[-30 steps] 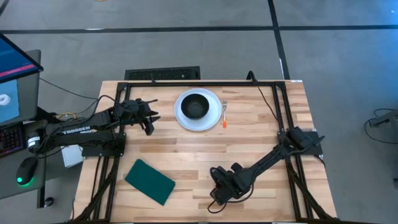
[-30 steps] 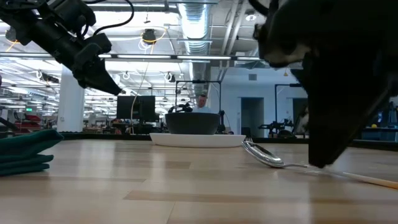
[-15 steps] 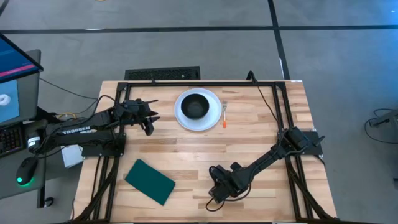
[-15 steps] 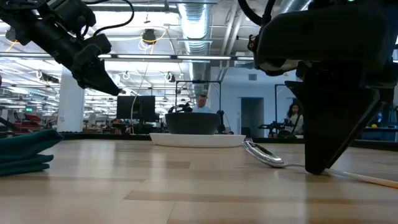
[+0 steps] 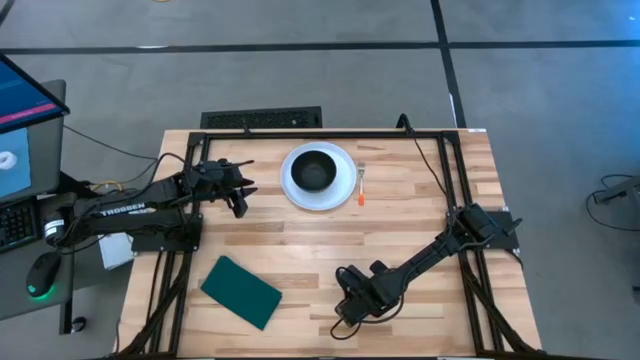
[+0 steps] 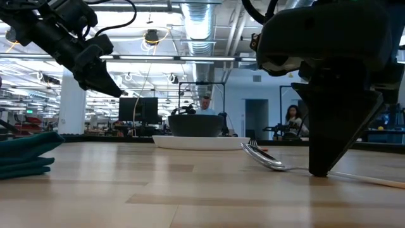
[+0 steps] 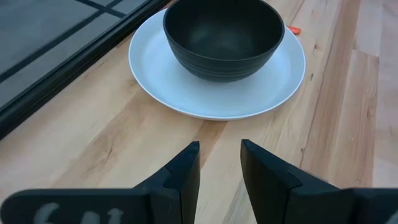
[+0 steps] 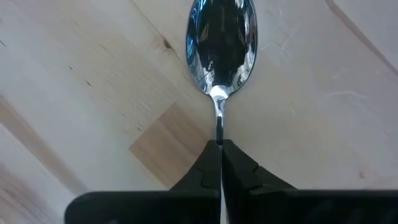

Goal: Set table place
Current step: Place the fork into the black bowl

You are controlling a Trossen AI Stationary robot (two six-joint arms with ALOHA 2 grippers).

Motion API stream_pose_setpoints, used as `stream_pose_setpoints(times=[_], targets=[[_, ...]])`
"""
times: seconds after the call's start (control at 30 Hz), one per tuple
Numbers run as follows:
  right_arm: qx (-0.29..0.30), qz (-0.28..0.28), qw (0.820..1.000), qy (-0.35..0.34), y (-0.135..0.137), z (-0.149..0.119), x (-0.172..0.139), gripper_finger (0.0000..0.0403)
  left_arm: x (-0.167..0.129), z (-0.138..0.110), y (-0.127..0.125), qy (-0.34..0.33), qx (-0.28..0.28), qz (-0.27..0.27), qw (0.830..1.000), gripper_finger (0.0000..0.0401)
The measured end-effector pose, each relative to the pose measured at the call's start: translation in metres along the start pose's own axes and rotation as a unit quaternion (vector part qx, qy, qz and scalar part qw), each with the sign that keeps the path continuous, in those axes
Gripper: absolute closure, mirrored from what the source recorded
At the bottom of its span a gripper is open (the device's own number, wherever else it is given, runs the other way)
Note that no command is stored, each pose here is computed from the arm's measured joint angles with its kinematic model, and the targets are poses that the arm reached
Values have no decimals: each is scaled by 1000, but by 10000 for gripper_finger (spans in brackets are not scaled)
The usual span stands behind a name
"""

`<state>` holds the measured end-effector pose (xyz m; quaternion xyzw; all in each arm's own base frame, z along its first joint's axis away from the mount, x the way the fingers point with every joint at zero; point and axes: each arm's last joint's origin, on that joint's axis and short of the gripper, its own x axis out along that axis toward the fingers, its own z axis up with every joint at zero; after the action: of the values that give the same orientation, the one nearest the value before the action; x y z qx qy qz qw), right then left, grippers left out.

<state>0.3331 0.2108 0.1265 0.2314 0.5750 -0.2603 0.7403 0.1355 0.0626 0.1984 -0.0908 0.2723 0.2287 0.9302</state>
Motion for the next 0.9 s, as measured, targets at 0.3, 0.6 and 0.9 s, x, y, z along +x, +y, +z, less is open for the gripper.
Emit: stream_pose_setpoints(times=[0.3,0.6,0.9], targets=[[6,6,1000,-9,-3,5,-8,382,0,0,0,0,0,0,1000,296],[-5,3,1000,-30,-24,36,-42,387,0,0,0,0,0,0,1000,296],[-2,7,1000,-27,-54,76,-69,381,0,-4,0,20,-11,2,1000,296]])
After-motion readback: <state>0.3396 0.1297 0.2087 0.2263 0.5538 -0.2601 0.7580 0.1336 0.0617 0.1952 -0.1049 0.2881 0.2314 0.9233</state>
